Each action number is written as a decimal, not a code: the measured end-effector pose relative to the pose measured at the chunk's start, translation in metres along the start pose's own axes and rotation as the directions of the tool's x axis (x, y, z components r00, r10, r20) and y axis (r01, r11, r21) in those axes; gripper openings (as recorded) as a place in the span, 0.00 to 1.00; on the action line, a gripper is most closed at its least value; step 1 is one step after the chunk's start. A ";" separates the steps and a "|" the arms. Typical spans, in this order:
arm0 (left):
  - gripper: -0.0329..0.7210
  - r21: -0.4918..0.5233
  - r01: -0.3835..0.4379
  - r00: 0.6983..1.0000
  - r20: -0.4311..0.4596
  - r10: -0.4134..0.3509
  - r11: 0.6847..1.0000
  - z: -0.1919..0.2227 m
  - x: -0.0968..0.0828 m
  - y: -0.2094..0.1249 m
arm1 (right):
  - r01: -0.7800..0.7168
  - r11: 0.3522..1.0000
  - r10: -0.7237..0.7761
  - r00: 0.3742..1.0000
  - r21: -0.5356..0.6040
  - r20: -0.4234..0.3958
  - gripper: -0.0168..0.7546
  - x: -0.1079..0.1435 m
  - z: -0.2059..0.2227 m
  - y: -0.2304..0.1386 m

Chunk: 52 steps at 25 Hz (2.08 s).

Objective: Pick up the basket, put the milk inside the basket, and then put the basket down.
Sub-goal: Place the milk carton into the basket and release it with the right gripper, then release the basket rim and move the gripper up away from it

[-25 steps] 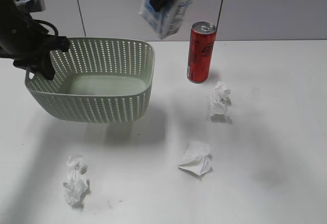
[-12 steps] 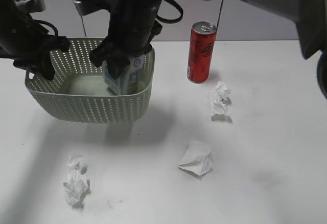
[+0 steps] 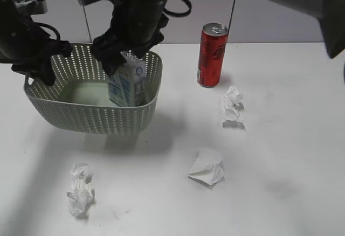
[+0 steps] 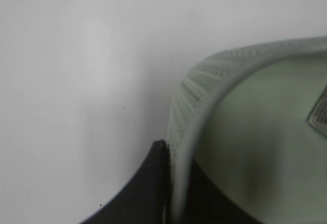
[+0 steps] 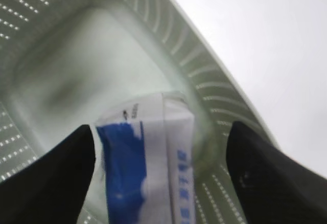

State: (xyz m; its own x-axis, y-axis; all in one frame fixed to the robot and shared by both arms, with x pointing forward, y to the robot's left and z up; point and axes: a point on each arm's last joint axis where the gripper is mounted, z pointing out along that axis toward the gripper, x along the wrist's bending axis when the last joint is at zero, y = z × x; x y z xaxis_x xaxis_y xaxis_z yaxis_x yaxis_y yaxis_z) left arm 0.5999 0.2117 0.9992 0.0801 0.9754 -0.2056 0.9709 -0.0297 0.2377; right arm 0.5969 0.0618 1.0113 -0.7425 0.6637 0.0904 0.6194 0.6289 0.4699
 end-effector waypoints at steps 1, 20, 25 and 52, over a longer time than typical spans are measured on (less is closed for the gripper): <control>0.02 -0.001 0.000 1.000 0.000 0.000 1.000 0.000 0.000 0.000 | 0.011 1.000 -0.011 1.000 -0.007 0.020 0.82 -0.002 -0.008 0.001; 0.02 -0.001 0.026 0.999 0.033 -0.026 1.000 0.000 -0.003 0.000 | -0.358 0.933 0.336 0.900 0.032 0.279 0.80 -0.090 -0.226 -0.160; 0.02 -0.002 0.033 0.998 0.044 -0.033 0.999 0.000 -0.004 0.000 | -0.414 0.906 0.375 0.882 0.090 0.286 0.79 -0.061 -0.210 -0.255; 0.02 0.002 0.041 0.998 0.054 -0.041 0.999 0.000 -0.005 0.000 | -0.306 0.928 0.351 0.909 -0.213 0.224 0.79 0.003 -0.234 -0.375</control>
State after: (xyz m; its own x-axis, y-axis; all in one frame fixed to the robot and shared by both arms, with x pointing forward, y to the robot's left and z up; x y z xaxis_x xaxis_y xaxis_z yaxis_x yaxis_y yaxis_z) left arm 0.5994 0.2069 1.0002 0.0523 0.9624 -0.2665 0.9739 0.0099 0.2268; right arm 0.3027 -0.2672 1.0404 -0.4004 0.9149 0.0509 0.7479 0.2942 0.5950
